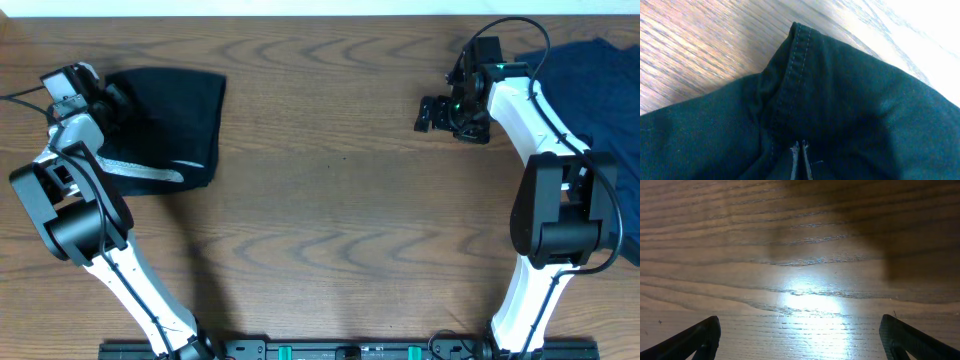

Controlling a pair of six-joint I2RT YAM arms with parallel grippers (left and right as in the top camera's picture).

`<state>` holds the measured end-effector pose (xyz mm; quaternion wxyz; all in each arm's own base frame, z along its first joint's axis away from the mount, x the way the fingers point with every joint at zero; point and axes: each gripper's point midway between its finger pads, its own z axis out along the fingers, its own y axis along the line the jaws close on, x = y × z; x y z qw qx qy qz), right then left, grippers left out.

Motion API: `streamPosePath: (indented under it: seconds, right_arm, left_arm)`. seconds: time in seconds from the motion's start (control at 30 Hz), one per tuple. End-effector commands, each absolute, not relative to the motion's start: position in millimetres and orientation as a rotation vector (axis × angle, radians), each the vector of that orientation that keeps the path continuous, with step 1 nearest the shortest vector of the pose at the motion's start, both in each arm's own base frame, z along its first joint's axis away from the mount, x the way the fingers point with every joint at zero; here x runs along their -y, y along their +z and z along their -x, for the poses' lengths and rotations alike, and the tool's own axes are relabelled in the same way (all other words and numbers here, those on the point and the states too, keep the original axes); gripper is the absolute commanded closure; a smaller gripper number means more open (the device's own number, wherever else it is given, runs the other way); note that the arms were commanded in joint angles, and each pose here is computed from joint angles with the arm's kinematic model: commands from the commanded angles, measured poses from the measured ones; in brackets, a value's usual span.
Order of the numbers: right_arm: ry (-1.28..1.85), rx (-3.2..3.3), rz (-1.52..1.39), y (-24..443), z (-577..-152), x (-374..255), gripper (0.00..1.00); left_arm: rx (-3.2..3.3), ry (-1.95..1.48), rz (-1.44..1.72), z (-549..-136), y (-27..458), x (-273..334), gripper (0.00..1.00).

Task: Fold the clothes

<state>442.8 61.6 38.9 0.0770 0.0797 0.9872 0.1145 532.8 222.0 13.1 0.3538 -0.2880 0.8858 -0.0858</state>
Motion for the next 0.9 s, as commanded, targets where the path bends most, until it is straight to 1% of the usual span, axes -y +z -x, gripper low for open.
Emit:
streamPosePath:
  seconds: [0.0, 0.23, 0.37, 0.43, 0.5, 0.57, 0.6, 0.63, 0.67, 0.7, 0.77, 0.87]
  right_arm:
    - [0.337, -2.921, -0.208, 53, -448, -63, 0.01]
    - [0.337, -2.921, -0.208, 53, -448, -63, 0.01]
    - [0.337, -2.921, -0.208, 53, -448, -63, 0.01]
    - [0.337, -2.921, -0.208, 53, -448, -63, 0.01]
    - [0.337, -2.921, -0.209, 53, -448, -63, 0.01]
    - [0.337, -2.921, -0.208, 53, -448, -63, 0.01]
    - [0.337, -2.921, -0.208, 53, -448, -63, 0.01]
    - [0.337, -2.921, -0.208, 53, -448, -63, 0.01]
    - [0.337, -2.921, -0.208, 53, -448, -63, 0.01]
    - [0.337, -2.921, -0.208, 53, -448, -63, 0.01]
    - [0.337, -2.922, -0.208, 53, -448, -63, 0.01]
    - [0.337, -2.921, -0.208, 53, -448, -63, 0.01]
  left_arm:
    - [-2.316, -0.295, 0.708, -532, 18, -198, 0.94]
    - [-2.26, -0.277, 0.675, -540, 42, -201, 0.94]
    - [-2.146, -0.242, 0.615, -554, 83, -209, 0.93]
    - [-2.081, -0.224, 0.581, -559, 113, -212, 0.88]
    - [-2.038, -0.213, 0.558, -560, 139, -212, 0.87]
    - [-2.011, -0.218, 0.558, -555, 164, -208, 0.83]
    - [-2.006, -0.228, 0.562, -551, 177, -205, 0.65]
    - [-2.0, -0.236, 0.57, -547, 188, -201, 0.55]
    - [-1.997, -0.243, 0.578, -541, 201, -197, 0.41]
    - [-1.992, -0.248, 0.582, -537, 211, -194, 0.33]
    - [-1.986, -0.253, 0.581, -529, 229, -187, 0.03]
    - [-1.963, -0.249, 0.565, -522, 250, -183, 0.02]
